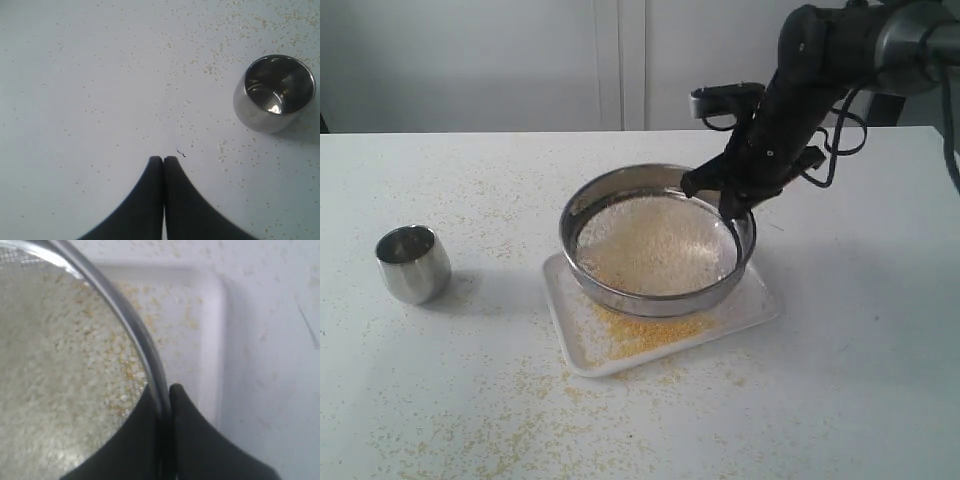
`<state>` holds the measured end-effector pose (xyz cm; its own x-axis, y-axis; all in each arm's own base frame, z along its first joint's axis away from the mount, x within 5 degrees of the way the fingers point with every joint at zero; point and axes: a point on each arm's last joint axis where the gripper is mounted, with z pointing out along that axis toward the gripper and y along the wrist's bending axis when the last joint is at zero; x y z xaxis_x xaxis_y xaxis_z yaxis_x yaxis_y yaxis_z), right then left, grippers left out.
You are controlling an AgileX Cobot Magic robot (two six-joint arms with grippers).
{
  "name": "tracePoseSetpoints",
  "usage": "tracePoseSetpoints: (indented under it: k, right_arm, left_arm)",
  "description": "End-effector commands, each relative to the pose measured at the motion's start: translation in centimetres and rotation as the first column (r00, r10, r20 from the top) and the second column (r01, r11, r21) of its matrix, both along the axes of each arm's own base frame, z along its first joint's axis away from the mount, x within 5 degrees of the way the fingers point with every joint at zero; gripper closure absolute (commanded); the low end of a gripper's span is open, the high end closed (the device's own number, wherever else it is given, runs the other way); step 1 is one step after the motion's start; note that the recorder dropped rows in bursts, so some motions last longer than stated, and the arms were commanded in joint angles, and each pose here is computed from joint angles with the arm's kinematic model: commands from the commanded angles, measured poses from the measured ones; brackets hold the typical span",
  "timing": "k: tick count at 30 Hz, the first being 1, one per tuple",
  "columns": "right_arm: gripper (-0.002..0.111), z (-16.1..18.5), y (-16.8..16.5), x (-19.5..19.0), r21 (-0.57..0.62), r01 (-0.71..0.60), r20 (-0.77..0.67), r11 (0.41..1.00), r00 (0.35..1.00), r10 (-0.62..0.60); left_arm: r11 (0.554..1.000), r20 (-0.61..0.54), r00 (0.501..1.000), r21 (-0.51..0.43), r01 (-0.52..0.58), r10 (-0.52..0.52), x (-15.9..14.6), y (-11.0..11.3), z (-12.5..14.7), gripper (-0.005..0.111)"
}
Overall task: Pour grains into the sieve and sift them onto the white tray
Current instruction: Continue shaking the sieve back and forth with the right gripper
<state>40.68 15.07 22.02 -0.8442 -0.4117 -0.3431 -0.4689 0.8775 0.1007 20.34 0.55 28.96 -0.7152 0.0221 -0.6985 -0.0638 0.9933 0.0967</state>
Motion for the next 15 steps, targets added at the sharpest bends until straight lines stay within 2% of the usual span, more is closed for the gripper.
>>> tracePoseSetpoints:
  k: [1, 2, 3, 4, 5, 6, 7, 8, 9, 10, 11, 12, 13, 14, 15]
  right_arm:
    - [0.108, 1.2, 1.2, -1.3, -0.041, -0.339, 0.040, 0.940, 0.940, 0.340]
    - [0.108, 1.1, 0.2, -0.4, -0.034, -0.132, 0.065, 0.991, 0.989, 0.134]
    - [0.108, 1.0, -0.2, 0.1, 0.006, 0.036, 0.060, 0.999, 0.998, -0.036]
    - [0.108, 0.9, -0.5, 0.3, 0.074, 0.216, 0.023, 0.974, 0.976, -0.218]
    - [0.108, 0.9, -0.2, 0.2, 0.114, 0.247, -0.002, 0.962, 0.969, -0.248]
    - [0.108, 0.9, 0.4, -0.1, 0.117, 0.131, 0.011, 0.984, 0.991, -0.133]
    - [0.108, 0.9, 1.2, -0.6, 0.111, -0.034, 0.028, 0.993, 0.999, 0.031]
    - [0.108, 1.1, 1.5, -1.3, 0.031, -0.329, 0.069, 0.944, 0.943, 0.326]
    - [0.108, 1.0, 1.2, -1.5, -0.010, -0.394, 0.061, 0.919, 0.917, 0.394]
    - [0.108, 1.0, 0.7, -1.1, -0.024, -0.313, 0.076, 0.949, 0.946, 0.314]
    - [0.108, 1.0, -0.4, -0.2, 0.014, -0.062, 0.074, 0.998, 0.995, 0.061]
    - [0.108, 1.1, -0.8, 0.2, 0.073, 0.129, 0.055, 0.989, 0.990, -0.133]
    - [0.108, 1.1, -1.0, 0.4, 0.129, 0.270, 0.008, 0.954, 0.962, -0.274]
    - [0.108, 1.2, -0.6, 0.2, 0.163, 0.257, -0.017, 0.952, 0.966, -0.258]
    - [0.108, 1.3, 0.1, -0.2, 0.172, 0.136, -0.010, 0.976, 0.991, -0.136]
  left_arm:
    - [1.000, -0.005, 1.000, 0.003, -0.004, 0.004, -0.2, 0.1, -0.1, 0.106]
    - [1.000, -0.005, 1.000, 0.003, -0.004, 0.004, -0.2, 0.1, -0.1, 0.106]
    - [1.000, -0.005, 1.000, 0.003, -0.004, 0.004, -0.2, 0.1, -0.1, 0.106]
    - [1.000, -0.005, 1.000, 0.003, -0.004, 0.004, -0.2, 0.1, -0.1, 0.106]
    - [1.000, -0.005, 1.000, 0.003, -0.004, 0.004, -0.2, 0.1, -0.1, 0.106]
    - [1.000, -0.005, 1.000, 0.003, -0.004, 0.004, -0.2, 0.1, -0.1, 0.106]
    - [1.000, -0.005, 1.000, 0.003, -0.004, 0.004, -0.2, 0.1, -0.1, 0.106]
    - [1.000, -0.005, 1.000, 0.003, -0.004, 0.004, -0.2, 0.1, -0.1, 0.106]
    - [1.000, -0.005, 1.000, 0.003, -0.004, 0.004, -0.2, 0.1, -0.1, 0.106]
    - [1.000, -0.005, 1.000, 0.003, -0.004, 0.004, -0.2, 0.1, -0.1, 0.106]
    - [1.000, -0.005, 1.000, 0.003, -0.004, 0.004, -0.2, 0.1, -0.1, 0.106]
    - [1.000, -0.005, 1.000, 0.003, -0.004, 0.004, -0.2, 0.1, -0.1, 0.106]
    - [1.000, -0.005, 1.000, 0.003, -0.004, 0.004, -0.2, 0.1, -0.1, 0.106]
    - [1.000, -0.005, 1.000, 0.003, -0.004, 0.004, -0.2, 0.1, -0.1, 0.106]
    - [1.000, -0.005, 1.000, 0.003, -0.004, 0.004, -0.2, 0.1, -0.1, 0.106]
